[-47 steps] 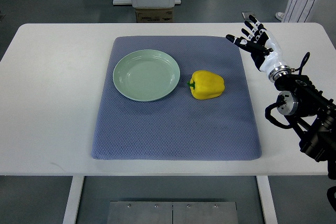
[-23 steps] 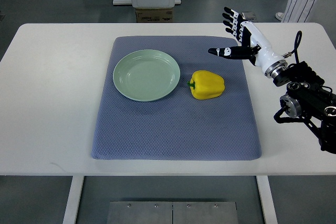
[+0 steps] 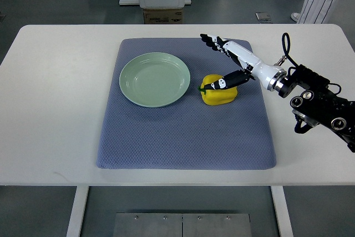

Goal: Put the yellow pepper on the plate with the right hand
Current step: 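Close the right hand fingers around the yellow pepper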

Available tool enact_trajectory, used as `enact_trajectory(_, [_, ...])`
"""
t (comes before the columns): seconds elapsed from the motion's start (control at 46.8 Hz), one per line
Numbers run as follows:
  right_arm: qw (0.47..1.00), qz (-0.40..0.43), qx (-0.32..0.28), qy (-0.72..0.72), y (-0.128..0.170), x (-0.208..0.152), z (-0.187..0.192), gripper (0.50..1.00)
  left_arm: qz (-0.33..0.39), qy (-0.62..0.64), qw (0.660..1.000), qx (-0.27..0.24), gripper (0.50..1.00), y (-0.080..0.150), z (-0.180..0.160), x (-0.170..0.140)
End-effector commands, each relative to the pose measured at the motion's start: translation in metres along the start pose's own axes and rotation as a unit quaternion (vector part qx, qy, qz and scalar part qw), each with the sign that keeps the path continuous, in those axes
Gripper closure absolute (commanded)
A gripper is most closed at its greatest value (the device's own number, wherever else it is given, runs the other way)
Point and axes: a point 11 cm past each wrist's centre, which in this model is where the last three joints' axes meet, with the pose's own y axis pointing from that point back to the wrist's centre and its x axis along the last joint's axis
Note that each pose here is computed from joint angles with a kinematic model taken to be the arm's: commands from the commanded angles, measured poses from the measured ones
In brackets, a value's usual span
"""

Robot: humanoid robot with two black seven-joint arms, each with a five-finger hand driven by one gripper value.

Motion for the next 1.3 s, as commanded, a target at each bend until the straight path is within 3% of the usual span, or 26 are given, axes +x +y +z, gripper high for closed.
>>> enact_trajectory(0.0, [1.0,-0.017,-0.006,0.014,0.0,-0.006,0.003,0.505,0.0,0.0,1.0,0.0,0.5,0.0,0.0,0.0])
enact_trajectory(0.449, [0.997,-0.032,-0.048,0.052,0.008,-0.007,0.027,0.507,0.0,0.0,1.0,0.0,0.5,0.0,0.0,0.0])
enact_trajectory(0.705, [0.995,-0.044,-0.06,0.064,0.011,-0.012,0.034,0.546,0.0,0.0,1.0,0.0,0.5,0.0,0.0,0.0])
enact_trajectory(1.133, [0.991,-0.053,-0.089,0.08,0.018,-0.013,0.051,0.703,0.0,0.0,1.0,0.0,0.5,0.0,0.0,0.0])
enact_trajectory(1.219, [0.991,-0.052,-0.091,0.081,0.019,-0.012,0.052,0.795,0.0,0.0,1.0,0.0,0.5,0.0,0.0,0.0])
enact_trajectory(1.283, [0.991,-0.049,-0.095,0.083,0.02,-0.009,0.053,0.895,0.0,0.0,1.0,0.0,0.5,0.0,0.0,0.0])
